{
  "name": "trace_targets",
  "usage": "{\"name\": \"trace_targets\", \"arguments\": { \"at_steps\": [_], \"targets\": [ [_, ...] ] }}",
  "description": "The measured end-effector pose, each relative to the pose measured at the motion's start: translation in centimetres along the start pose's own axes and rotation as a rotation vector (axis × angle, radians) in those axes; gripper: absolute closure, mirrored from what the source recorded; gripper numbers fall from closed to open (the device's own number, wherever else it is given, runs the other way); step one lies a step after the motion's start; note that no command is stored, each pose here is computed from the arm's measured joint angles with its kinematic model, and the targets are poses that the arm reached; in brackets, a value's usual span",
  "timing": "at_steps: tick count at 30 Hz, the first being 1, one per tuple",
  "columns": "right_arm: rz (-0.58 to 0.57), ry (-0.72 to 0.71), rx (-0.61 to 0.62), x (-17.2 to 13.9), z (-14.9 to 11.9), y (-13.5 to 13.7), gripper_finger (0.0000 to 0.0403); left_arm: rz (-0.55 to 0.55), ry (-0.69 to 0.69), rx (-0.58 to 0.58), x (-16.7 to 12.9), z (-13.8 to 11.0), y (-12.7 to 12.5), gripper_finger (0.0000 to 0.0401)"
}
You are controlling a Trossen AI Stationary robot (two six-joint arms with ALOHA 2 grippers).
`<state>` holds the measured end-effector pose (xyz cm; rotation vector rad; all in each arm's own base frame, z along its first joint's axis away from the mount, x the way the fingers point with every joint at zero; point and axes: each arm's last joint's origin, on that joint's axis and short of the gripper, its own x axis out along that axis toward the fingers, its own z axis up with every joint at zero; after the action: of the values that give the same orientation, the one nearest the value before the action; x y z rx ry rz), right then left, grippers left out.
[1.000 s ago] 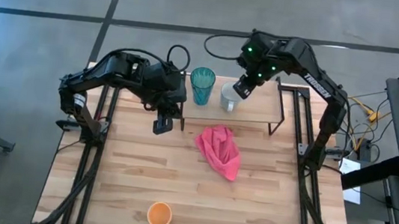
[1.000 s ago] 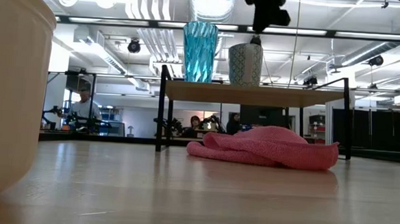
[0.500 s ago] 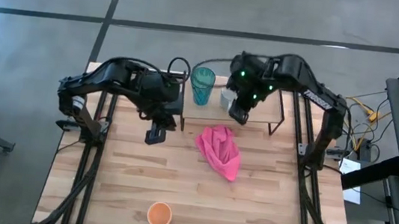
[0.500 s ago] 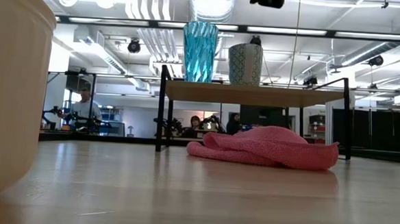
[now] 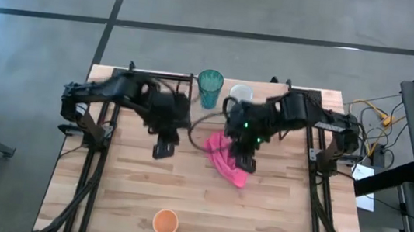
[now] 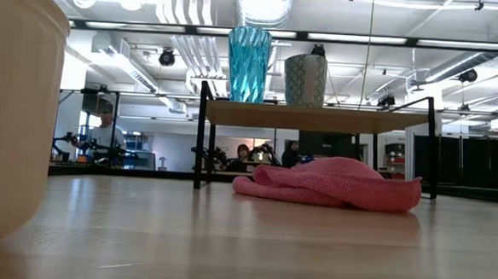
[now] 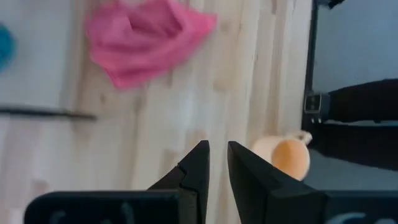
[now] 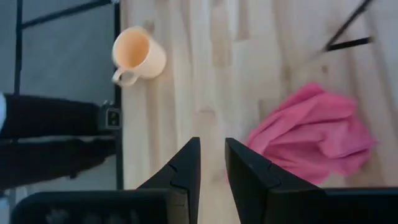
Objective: Stack small to large cups/mugs on shelf
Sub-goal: Put the yellow cup on the shelf
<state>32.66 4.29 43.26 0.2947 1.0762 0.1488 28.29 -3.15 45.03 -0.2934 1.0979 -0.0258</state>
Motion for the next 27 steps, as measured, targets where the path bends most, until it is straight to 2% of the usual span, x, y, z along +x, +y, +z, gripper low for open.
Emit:
{"name": "trace_targets", "arguments": {
  "at_steps": [8,17,21,27],
  "targets": [
    [0.031,0.052,-0.019,1.1,-1.2,2.9,0.0340,0.010,0.222,-0.087,6.0,-3.3,-4.8,0.0358],
    [0.011,0.071,0.027,1.5,-2.3,5.3,0.0339,-0.154,0.151,-0.252,9.5,-6.1,-11.7,0.0358],
    [0.023,0.100,0.026,1.6,-3.2,6.7,0.0339,-0.124,0.210,-0.324,10.7,-8.3,-13.1,0.0358],
    [0.016,0.098,0.044,1.8,-3.9,8.1,0.0339,0.023,0.241,-0.521,13.2,-11.0,-13.3,0.0358]
  ]
}}
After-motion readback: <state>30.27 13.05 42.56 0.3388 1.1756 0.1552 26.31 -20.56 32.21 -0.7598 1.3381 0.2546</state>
